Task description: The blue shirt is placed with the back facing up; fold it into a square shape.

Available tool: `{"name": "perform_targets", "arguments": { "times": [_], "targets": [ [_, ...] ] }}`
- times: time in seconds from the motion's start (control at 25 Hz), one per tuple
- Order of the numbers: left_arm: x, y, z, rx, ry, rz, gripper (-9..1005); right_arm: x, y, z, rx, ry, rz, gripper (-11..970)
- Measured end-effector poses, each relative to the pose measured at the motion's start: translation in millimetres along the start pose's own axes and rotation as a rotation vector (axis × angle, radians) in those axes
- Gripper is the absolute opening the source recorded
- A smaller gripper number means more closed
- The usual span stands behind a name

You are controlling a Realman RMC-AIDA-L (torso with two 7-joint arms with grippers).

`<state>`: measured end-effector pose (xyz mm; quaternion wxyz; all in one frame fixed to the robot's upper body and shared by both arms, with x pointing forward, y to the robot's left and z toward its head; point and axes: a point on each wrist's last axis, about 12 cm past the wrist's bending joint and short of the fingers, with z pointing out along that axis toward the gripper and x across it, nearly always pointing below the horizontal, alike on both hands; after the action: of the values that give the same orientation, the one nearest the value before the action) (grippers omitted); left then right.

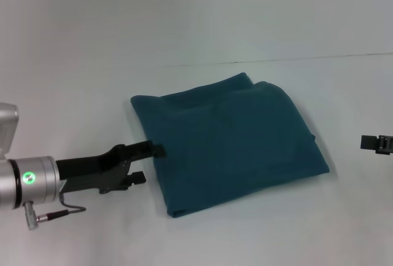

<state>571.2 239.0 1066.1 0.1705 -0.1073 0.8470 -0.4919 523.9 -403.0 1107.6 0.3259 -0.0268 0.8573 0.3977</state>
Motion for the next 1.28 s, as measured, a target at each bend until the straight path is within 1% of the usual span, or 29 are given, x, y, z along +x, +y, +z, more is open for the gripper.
{"name": "perform_targets", "arguments": {
  "times": [0.12,0.2,0.32,0.36,0.48,0.6,0.72,0.84,0.96,1.28],
  "targets": [
    [-2,-3.2,1,0.02,-0.015,-0.012,950,-3,2.0,2,-0.01,-0.004,0.031,912],
    [-2,-4.5,1,0.034,-0.017,-0.018,950,-12,3.4,2,-0.007,-0.008,0.066,912],
    [0,-4.5,0,0.047,-0.01,-0.028,951,-35,5.5,2,0.023,-0.007,0.124,912],
    [1,-4.3,-1,0.051,-0.005,-0.033,951,-46,6.7,1,0.042,0.001,0.156,912],
    [4,-3.9,-2,0.062,0.011,-0.042,951,-74,12.2,2,0.092,0.028,0.204,912],
    [7,-3.7,-3,0.072,0.031,-0.045,951,-100,21.5,7,0.117,0.062,0.205,913],
    [11,-0.9,-3,0.069,0.049,-0.058,951,-115,31.3,15,0.118,0.087,0.191,913],
    [16,2.0,-1,0.066,0.068,-0.073,950,-125,38.8,22,0.123,0.101,0.177,913],
    [19,4.7,1,0.058,0.075,-0.084,950,-129,43.2,27,0.119,0.106,0.171,913],
    [23,6.9,14,0.002,0.091,-0.064,951,-128,43.2,29,0.116,0.109,0.177,913]
  ]
}}
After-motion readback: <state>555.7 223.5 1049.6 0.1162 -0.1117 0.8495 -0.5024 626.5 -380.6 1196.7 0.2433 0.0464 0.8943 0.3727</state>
